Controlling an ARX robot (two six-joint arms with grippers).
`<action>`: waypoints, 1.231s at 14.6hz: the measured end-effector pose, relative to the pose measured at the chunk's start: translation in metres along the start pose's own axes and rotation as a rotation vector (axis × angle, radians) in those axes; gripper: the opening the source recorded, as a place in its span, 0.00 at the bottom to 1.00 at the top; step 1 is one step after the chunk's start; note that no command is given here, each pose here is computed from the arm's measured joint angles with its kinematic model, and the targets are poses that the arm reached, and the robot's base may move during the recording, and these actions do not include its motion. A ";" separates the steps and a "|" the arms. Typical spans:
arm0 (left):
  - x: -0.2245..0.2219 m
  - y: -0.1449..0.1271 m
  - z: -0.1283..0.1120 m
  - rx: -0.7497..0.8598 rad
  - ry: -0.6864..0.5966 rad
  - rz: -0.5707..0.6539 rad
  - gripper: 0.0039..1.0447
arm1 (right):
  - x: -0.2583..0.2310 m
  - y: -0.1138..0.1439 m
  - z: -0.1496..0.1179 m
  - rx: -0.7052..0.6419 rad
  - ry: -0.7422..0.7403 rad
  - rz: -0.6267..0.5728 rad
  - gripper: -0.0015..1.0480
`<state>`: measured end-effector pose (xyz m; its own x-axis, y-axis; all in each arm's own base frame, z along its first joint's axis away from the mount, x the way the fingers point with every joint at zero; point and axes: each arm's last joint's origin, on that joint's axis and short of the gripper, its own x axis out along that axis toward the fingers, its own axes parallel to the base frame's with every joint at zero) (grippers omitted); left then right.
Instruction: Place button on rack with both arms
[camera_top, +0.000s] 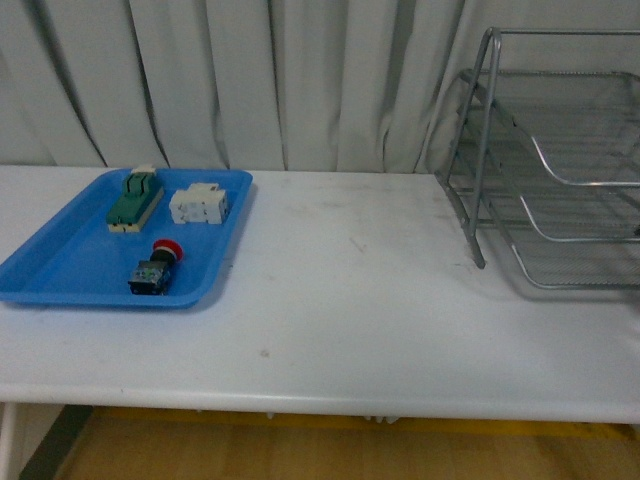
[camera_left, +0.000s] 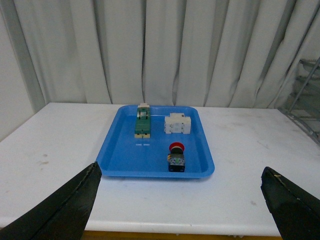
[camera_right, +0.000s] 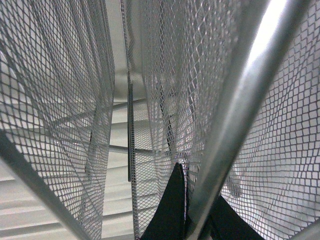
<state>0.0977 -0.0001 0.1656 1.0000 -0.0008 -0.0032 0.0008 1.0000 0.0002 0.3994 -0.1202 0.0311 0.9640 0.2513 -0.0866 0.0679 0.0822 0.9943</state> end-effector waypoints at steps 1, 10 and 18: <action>0.000 0.000 0.000 0.000 0.000 0.000 0.94 | -0.005 -0.003 -0.001 0.022 -0.004 -0.008 0.03; 0.000 0.000 0.000 0.000 0.000 0.000 0.94 | -0.051 -0.012 -0.003 0.055 0.005 -0.072 0.03; 0.000 0.000 0.000 0.000 0.000 0.000 0.94 | -0.109 -0.024 -0.016 0.102 0.090 -0.156 0.39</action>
<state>0.0977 -0.0001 0.1656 1.0000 -0.0008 -0.0032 0.0008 1.0000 0.0002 0.2891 -0.1343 0.0161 0.9133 0.3283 -0.2410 0.2451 0.0296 0.9691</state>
